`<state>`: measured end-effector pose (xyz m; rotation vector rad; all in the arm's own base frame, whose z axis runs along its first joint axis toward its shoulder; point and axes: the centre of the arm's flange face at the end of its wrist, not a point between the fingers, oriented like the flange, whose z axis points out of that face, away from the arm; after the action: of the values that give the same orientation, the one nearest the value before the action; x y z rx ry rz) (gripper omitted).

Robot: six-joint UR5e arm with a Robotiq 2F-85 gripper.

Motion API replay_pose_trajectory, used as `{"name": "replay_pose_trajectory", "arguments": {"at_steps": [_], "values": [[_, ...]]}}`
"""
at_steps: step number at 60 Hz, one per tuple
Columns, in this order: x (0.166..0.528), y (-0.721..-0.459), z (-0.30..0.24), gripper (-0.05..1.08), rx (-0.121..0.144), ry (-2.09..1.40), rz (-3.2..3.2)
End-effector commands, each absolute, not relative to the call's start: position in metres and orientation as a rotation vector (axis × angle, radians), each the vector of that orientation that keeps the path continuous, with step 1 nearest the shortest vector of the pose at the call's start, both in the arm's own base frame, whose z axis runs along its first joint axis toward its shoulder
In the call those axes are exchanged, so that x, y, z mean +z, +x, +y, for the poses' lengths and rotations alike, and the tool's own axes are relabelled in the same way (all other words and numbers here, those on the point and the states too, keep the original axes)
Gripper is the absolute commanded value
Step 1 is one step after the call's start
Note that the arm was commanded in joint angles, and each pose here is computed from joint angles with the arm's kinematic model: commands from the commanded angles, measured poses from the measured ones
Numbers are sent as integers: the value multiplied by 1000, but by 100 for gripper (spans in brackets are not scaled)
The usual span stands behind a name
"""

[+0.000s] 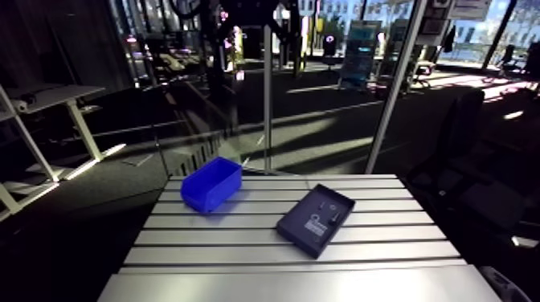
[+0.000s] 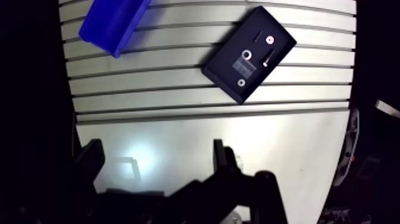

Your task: Pick up the M10 bolt from the tray and put it into the blue bin.

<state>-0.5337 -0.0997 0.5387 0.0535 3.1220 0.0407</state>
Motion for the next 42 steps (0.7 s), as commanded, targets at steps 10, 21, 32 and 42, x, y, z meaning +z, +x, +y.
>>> {"name": "replay_pose_trajectory", "arguments": {"at_steps": [10,21,32,42], "values": [[541,-525,-105,0,34,35,3129],[541,-525,-105,0,32,37,3129],[540,-525,-105,0,31,37,3126],[538,-525,-105,0,34,34,3122]]}}
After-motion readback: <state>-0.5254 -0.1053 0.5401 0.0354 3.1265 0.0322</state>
